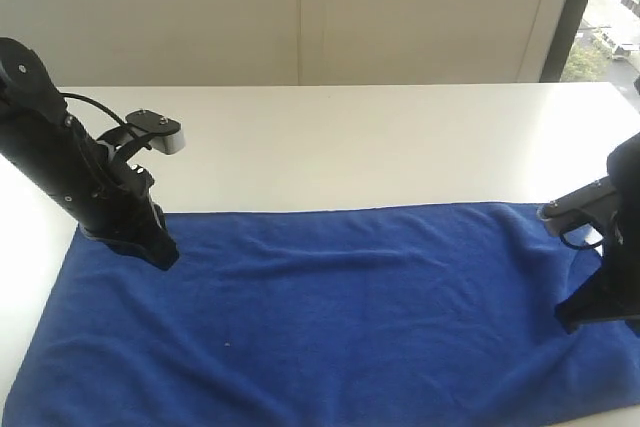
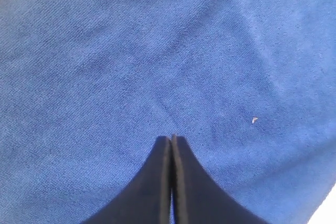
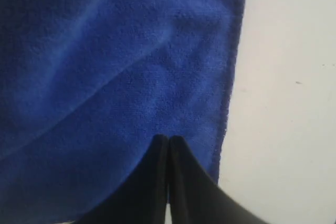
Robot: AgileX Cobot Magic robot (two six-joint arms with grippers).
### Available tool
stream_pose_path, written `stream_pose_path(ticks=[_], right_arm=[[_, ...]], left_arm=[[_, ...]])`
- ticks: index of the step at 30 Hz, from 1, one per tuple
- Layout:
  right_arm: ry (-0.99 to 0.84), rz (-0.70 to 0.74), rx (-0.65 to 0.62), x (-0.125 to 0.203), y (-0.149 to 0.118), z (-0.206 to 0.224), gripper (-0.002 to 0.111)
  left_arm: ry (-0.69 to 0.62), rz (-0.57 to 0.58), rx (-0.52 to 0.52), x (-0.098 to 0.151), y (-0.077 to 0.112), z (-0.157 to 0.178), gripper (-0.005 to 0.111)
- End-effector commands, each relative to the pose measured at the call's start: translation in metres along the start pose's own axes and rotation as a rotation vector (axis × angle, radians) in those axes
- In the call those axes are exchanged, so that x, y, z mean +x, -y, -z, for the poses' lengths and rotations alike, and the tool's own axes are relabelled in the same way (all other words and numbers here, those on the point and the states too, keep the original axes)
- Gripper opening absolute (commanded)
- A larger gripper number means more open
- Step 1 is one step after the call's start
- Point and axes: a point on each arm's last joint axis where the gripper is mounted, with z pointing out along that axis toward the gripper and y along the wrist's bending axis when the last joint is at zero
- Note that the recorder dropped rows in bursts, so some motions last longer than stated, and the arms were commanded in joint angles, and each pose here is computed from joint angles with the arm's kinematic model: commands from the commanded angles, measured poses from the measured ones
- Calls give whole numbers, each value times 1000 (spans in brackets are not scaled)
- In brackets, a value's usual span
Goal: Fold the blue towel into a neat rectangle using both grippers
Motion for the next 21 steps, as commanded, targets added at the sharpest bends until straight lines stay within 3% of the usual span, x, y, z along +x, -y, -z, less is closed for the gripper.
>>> stream_pose_path(ticks=[1,12,21], right_arm=[[-38,-1,-10,4,-3,-14,0],[-236,43,29,19,-10,-47,0],[-352,52,58,29,-8,-47,0]], left_arm=[[-11,-3,19,1,5,2,0],[-10,-8,17,1,5,2,0],[-8,-12,15,1,5,2,0]])
